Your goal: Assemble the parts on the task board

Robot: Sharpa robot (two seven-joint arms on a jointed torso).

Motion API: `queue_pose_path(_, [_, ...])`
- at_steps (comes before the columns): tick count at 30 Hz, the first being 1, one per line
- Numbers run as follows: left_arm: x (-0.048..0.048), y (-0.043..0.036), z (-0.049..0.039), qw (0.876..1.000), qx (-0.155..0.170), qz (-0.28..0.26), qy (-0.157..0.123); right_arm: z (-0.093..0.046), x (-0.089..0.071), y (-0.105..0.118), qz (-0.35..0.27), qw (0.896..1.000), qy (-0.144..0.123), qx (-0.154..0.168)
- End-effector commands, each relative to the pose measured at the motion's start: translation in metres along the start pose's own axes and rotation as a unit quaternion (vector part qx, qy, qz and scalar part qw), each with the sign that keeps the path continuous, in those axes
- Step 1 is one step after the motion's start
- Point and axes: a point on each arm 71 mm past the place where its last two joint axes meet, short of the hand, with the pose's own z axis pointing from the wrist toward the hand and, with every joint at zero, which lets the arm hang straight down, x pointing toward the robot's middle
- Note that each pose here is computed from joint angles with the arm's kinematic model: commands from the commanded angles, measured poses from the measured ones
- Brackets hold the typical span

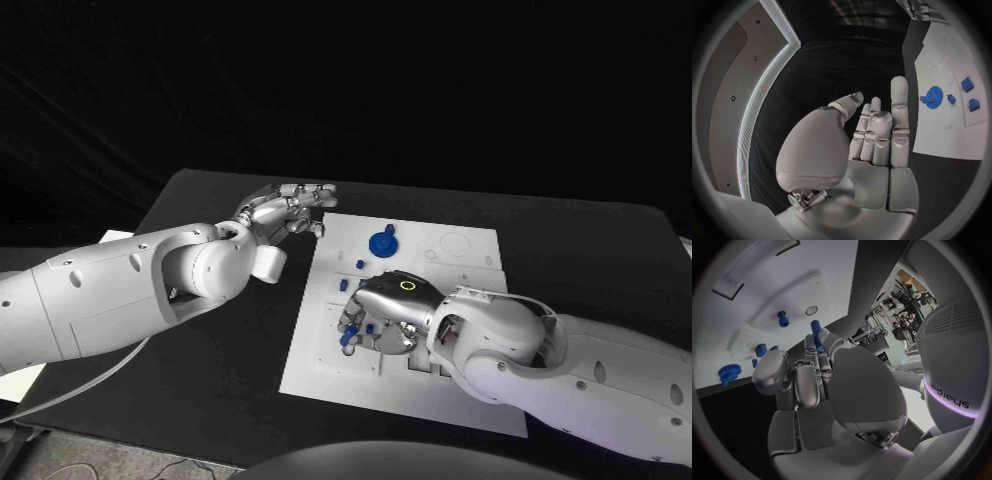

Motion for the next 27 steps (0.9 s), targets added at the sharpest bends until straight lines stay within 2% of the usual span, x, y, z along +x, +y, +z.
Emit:
queue_pose_path(1, [0.0026,-0.0003,0.0003,1.0,0.001,-0.006,0.011,0.001,0.006,-0.001,-0.014,1.0,0.025,-0.007])
queue_pose_path(12, [0.0019,-0.0003,0.0002,1.0,0.001,-0.005,0.009,-0.001,0.011,-0.005,-0.022,0.999,0.045,0.002])
queue_pose_path(27, [0.0017,-0.0003,-0.0001,1.0,0.0,-0.005,0.009,0.003,0.018,-0.004,-0.028,0.998,0.053,0.003])
